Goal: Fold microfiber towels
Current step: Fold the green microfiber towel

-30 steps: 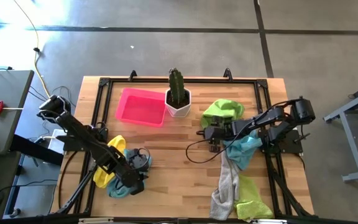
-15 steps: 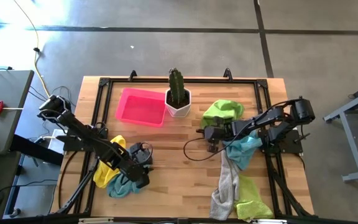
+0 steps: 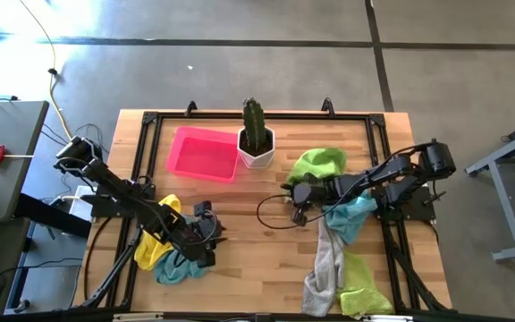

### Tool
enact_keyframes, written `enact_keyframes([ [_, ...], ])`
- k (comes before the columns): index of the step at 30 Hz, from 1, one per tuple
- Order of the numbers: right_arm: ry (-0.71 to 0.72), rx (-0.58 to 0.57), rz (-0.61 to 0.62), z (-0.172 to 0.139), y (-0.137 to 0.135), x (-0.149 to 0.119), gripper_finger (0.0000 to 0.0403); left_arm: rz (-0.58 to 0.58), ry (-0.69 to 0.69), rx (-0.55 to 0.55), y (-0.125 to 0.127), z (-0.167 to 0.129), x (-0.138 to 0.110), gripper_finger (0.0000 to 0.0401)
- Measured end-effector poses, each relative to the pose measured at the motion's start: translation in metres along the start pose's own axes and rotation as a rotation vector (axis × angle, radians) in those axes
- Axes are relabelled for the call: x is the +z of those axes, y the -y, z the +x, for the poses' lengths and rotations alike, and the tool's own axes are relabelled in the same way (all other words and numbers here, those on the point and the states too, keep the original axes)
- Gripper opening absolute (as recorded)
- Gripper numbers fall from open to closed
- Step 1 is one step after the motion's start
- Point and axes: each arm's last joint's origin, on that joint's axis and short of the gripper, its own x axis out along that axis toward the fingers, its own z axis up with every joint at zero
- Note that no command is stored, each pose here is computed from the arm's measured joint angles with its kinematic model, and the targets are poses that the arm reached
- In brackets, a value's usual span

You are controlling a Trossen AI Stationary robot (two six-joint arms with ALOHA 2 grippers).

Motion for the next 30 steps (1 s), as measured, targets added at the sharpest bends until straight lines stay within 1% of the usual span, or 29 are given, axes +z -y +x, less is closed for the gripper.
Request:
enact_keyframes([
  [5,0.106,0.115,0.084,-0.006,-0.011,0.011,0.0002,0.084,0.082,0.055,0.000,0.000,0.006,0.0119],
  [8,0.197,0.169,0.115,-0.012,-0.017,0.020,0.0001,0.139,0.126,0.090,0.000,0.000,0.010,0.0119],
  [10,0.260,0.206,0.145,-0.016,-0.021,0.026,0.0001,0.155,0.153,0.103,-0.001,0.001,0.013,0.0119],
  [13,0.338,0.255,0.183,-0.024,-0.024,0.034,0.0001,0.149,0.187,0.119,-0.002,0.001,0.018,0.0119],
  [15,0.396,0.312,0.210,-0.029,-0.026,0.041,0.0001,0.138,0.204,0.128,-0.003,0.002,0.020,0.0119],
  [20,0.555,0.457,0.217,-0.045,-0.032,0.057,0.0000,0.118,0.243,0.137,-0.008,0.005,0.028,0.0119],
  [22,0.605,0.475,0.212,-0.050,-0.032,0.061,0.0000,0.093,0.265,0.142,-0.011,0.007,0.033,0.0119],
  [27,0.680,0.430,0.186,-0.055,-0.026,0.067,0.0000,0.017,0.321,0.156,-0.020,0.011,0.044,0.0119],
  [30,0.725,0.398,0.163,-0.056,-0.024,0.070,0.0000,-0.066,0.346,0.162,-0.025,0.018,0.049,0.0119],
])
